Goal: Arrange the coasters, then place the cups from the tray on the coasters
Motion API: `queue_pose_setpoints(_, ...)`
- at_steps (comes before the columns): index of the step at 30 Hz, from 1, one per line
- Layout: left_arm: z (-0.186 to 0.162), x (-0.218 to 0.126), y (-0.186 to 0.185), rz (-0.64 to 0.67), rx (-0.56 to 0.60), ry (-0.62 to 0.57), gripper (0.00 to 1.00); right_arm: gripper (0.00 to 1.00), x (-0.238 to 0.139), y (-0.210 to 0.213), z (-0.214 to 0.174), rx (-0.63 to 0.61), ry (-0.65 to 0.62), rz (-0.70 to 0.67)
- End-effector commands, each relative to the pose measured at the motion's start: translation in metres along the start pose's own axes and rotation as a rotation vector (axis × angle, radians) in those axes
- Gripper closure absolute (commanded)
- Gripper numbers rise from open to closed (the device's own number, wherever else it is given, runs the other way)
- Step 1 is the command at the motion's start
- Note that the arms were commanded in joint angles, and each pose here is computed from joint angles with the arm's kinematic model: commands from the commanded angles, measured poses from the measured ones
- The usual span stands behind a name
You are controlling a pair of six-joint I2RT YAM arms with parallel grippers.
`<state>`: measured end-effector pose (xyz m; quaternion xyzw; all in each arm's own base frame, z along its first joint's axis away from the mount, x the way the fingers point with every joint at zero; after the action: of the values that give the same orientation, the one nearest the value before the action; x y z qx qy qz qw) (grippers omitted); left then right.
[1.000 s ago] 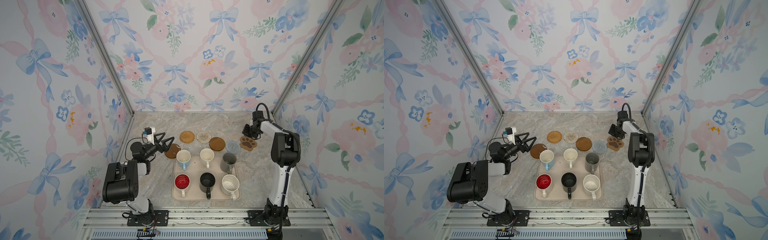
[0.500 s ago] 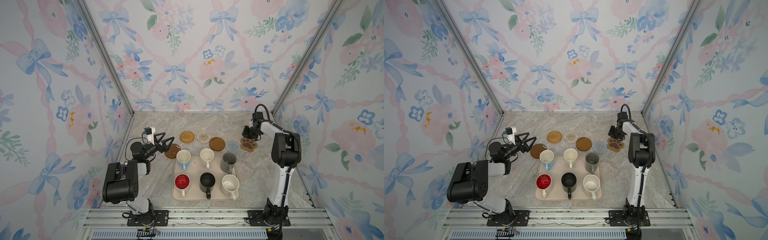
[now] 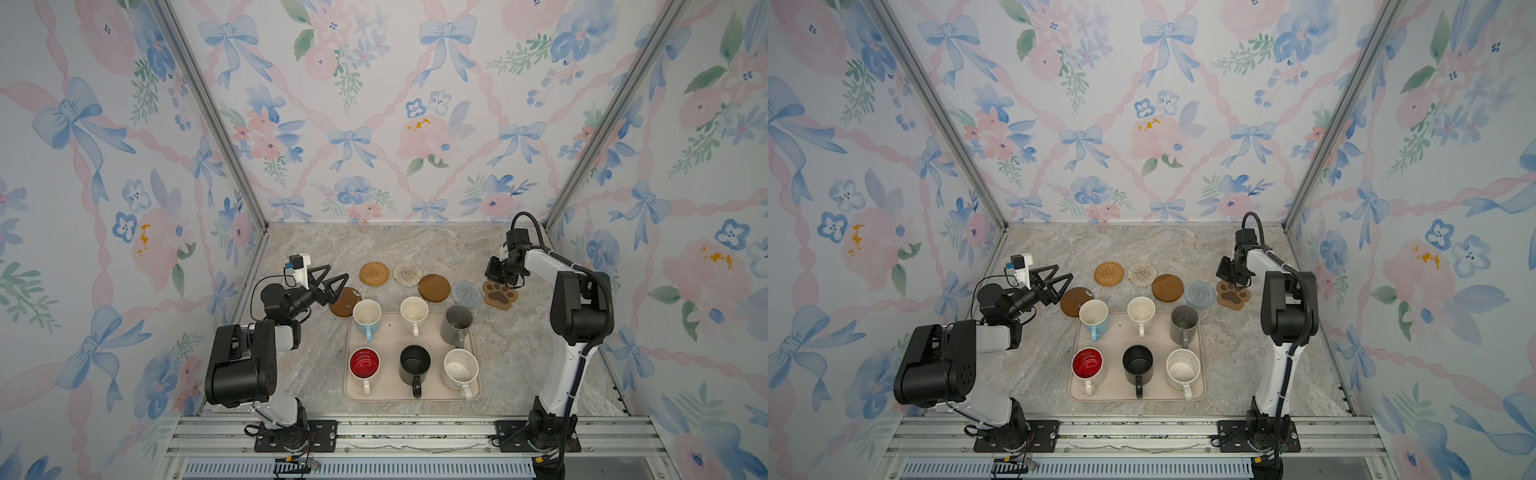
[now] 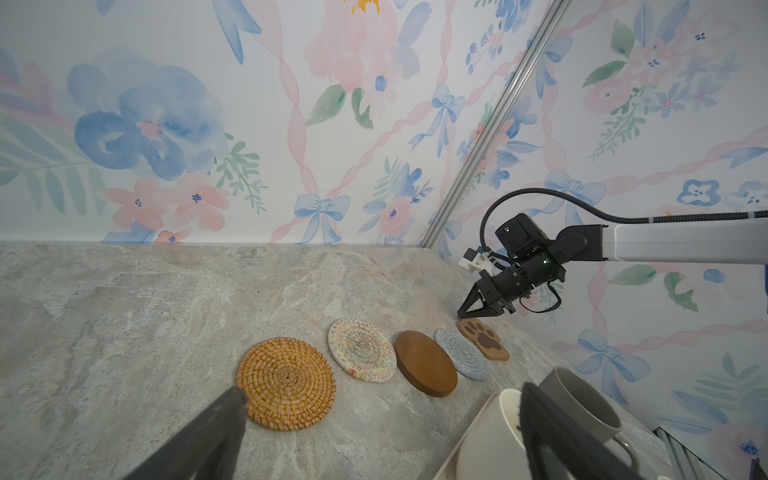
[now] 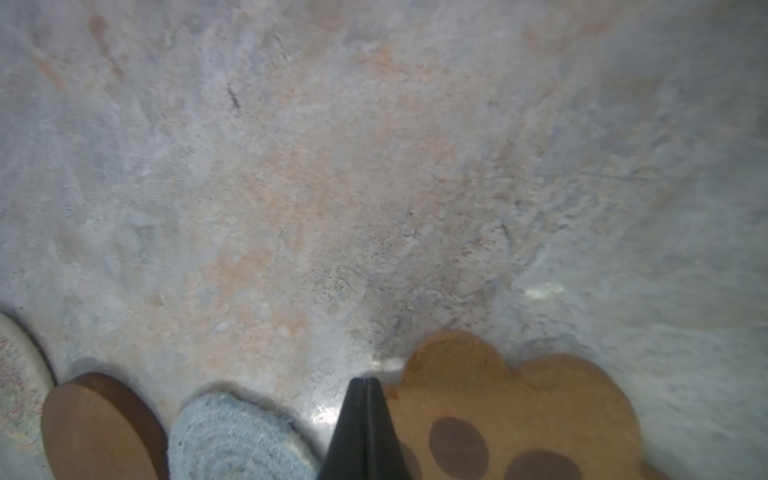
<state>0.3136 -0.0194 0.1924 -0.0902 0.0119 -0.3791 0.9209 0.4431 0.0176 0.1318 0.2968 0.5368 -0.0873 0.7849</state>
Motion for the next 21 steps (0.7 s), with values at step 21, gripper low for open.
queue_pose_setpoints(21,-0.009,-0.015,0.024,0.370,0.032,0.060,0.03,1.00,-0.088,-0.004,-0.103,-0.136,-0.113,0.004)
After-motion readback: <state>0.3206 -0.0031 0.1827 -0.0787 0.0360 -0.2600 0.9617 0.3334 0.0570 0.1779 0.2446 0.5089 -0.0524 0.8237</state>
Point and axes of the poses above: each gripper's point midway between its finger pads, its own x axis out along the fingers, its own y axis along the line the jaws close on, z = x × y, the point moved 9 cm from there along -x, back along the fingers, and after that the axes turned 14 degrees about x, right-handed, at the moved point
